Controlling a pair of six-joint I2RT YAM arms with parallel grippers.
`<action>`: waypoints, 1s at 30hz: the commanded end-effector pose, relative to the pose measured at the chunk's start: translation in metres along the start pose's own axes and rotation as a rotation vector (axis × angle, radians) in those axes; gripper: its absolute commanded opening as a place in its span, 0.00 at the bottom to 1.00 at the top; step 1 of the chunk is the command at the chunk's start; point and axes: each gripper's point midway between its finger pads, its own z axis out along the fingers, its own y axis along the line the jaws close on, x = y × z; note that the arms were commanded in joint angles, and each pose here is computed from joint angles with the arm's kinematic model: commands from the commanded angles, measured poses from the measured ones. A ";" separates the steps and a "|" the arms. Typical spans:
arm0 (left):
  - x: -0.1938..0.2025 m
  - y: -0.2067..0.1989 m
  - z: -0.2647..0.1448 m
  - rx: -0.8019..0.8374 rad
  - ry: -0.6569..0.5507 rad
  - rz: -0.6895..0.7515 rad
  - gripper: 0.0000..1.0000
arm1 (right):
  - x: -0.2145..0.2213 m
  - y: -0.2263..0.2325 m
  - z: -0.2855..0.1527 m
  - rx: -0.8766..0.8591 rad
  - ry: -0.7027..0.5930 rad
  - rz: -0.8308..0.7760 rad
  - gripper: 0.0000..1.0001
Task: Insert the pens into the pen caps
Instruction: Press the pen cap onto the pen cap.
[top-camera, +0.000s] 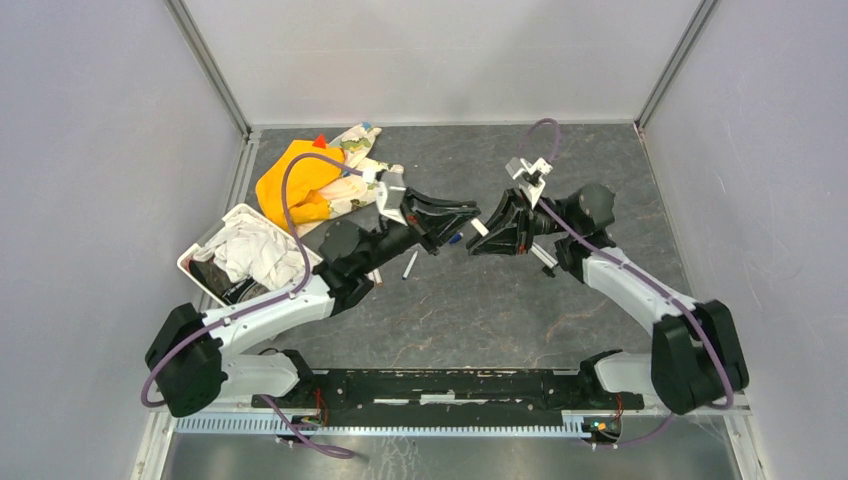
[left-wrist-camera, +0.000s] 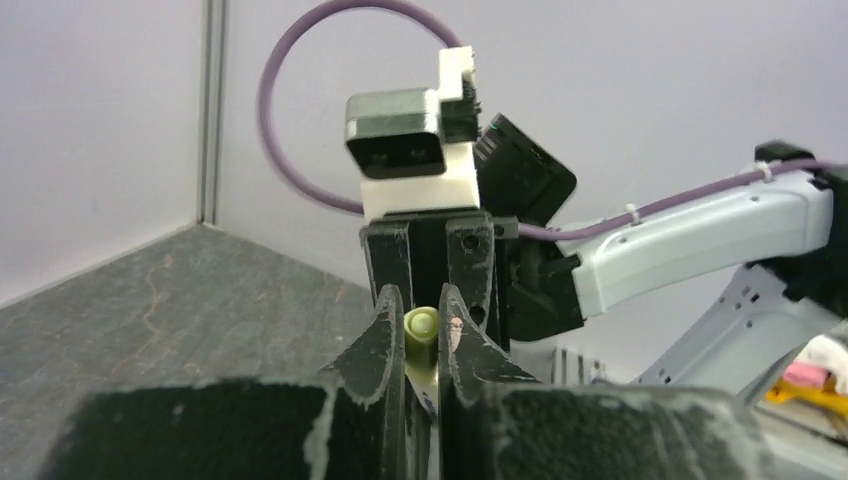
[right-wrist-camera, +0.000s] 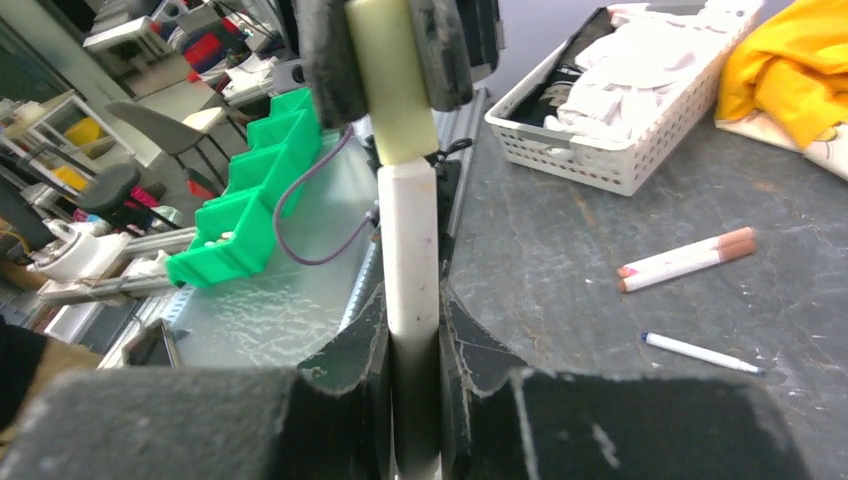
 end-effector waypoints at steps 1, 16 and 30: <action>0.089 -0.026 -0.035 0.063 0.221 -0.445 0.02 | -0.081 -0.052 -0.006 0.390 -0.038 -0.328 0.00; 0.154 -0.060 -0.024 0.079 0.309 -0.254 0.02 | -0.109 -0.003 0.011 0.176 -0.197 -0.262 0.00; 0.199 -0.121 -0.068 0.481 0.576 -0.444 0.02 | -0.117 -0.015 0.005 0.242 -0.163 -0.345 0.00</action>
